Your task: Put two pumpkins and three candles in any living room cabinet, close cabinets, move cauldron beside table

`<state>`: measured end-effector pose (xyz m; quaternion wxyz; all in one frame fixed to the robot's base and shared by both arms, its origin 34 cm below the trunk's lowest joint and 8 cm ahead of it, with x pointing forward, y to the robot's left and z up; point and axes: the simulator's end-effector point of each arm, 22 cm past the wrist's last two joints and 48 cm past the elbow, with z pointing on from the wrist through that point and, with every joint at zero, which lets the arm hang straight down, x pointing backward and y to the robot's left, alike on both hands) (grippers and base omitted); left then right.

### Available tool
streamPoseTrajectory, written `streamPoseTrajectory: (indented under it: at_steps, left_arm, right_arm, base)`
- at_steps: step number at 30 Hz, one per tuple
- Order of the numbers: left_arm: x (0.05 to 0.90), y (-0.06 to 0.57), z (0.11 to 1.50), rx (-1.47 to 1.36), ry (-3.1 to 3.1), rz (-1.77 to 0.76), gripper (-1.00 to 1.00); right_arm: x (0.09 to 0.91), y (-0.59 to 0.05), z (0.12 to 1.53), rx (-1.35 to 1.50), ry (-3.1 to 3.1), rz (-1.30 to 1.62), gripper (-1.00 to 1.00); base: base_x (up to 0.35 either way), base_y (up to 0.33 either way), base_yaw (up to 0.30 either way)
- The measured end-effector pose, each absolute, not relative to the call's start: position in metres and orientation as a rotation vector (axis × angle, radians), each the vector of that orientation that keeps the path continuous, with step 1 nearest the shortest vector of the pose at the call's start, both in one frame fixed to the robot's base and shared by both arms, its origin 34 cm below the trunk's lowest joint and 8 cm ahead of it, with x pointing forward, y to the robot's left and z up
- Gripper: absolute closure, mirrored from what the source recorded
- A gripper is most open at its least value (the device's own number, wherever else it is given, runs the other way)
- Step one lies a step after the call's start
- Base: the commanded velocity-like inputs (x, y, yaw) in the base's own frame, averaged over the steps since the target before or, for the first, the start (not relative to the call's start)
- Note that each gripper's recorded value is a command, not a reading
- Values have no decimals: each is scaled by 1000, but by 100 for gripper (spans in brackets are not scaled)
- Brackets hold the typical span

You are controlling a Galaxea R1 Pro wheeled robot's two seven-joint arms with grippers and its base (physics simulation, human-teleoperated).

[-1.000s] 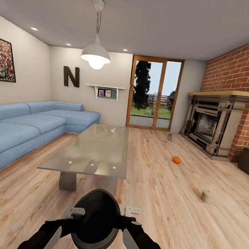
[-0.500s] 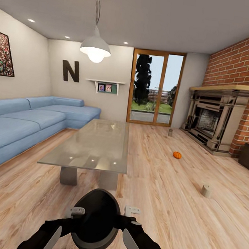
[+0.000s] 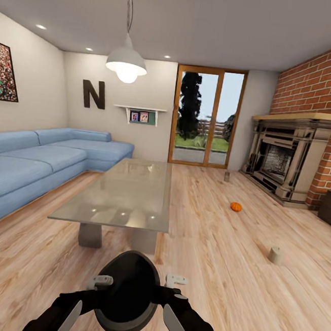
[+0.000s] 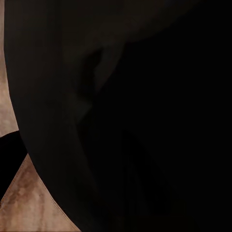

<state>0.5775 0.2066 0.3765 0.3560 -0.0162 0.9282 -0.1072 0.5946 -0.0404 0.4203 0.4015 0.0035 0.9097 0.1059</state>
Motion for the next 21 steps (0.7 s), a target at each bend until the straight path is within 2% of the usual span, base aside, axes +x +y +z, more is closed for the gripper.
streamPoseTrajectory:
  at_steps: [21]
  left_arm:
    - [577,207,376,-43,2398,-278,100]
  right_arm:
    - [595,-40,420,9,2300,268,100]
  base:
    - [144,0,0]
